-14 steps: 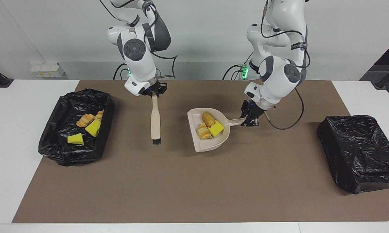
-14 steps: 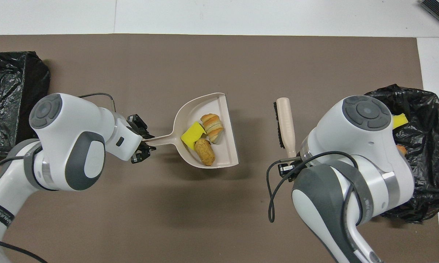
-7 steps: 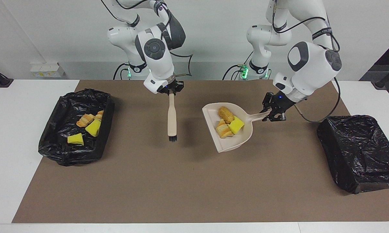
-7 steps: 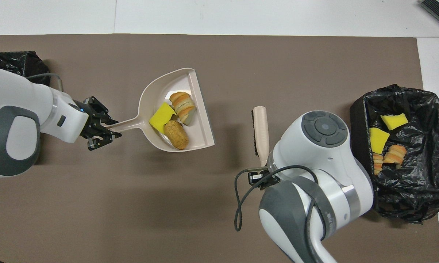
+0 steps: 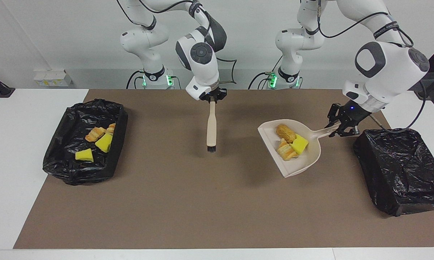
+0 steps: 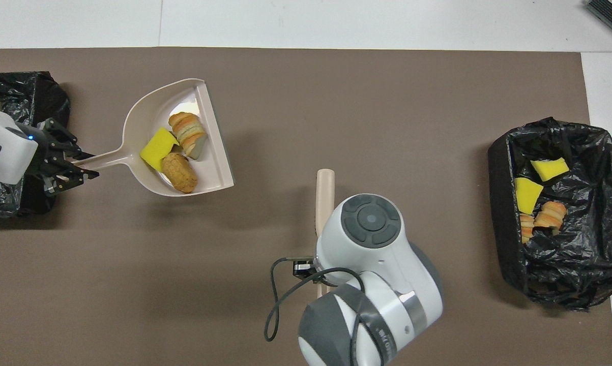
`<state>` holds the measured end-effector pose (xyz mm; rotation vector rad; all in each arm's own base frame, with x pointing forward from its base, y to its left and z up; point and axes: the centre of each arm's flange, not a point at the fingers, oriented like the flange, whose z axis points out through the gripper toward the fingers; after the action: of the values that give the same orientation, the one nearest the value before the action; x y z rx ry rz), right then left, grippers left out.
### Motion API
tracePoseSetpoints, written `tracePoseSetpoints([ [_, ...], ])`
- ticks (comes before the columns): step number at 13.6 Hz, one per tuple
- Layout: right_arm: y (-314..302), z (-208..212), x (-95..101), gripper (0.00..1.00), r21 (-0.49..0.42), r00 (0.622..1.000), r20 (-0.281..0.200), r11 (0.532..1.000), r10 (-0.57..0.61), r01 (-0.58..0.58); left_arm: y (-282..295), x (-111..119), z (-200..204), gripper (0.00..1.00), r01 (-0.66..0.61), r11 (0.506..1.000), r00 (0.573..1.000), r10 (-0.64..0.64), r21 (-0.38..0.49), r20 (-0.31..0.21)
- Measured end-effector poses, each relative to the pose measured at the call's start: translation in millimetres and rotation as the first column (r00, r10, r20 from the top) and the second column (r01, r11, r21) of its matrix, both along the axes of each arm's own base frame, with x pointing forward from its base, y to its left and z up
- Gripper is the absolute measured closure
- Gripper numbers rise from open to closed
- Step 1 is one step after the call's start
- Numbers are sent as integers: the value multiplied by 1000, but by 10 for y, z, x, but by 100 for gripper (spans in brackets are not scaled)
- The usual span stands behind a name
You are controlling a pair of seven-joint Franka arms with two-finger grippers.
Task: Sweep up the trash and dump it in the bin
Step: 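Tip the dustpan over the left bin while the right gripper lowers the brush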
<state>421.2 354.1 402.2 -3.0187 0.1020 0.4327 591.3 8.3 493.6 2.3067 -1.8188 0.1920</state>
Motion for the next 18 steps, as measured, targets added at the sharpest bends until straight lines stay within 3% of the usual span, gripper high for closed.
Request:
tracePoseSetpoints([
  [2,295,-259,-177,73,-22,1000,-18,999,25,-26,317,100,66,68,0,999,1000,0,40,1],
  [5,432,-436,-458,73,-71,992,-92,993,83,-90,779,197,135,68,0,997,1000,0,74,6],
  [8,301,-533,-501,73,-89,992,-108,993,69,-79,1114,286,244,68,23,991,1000,-23,135,-4],
  [12,161,-634,-516,73,-71,998,-59,997,39,-43,1592,300,314,68,42,983,999,-42,180,-3],
  [18,118,-723,-578,73,-58,995,-53,994,88,-91,2314,271,229,68,135,969,991,-127,206,-53],
])
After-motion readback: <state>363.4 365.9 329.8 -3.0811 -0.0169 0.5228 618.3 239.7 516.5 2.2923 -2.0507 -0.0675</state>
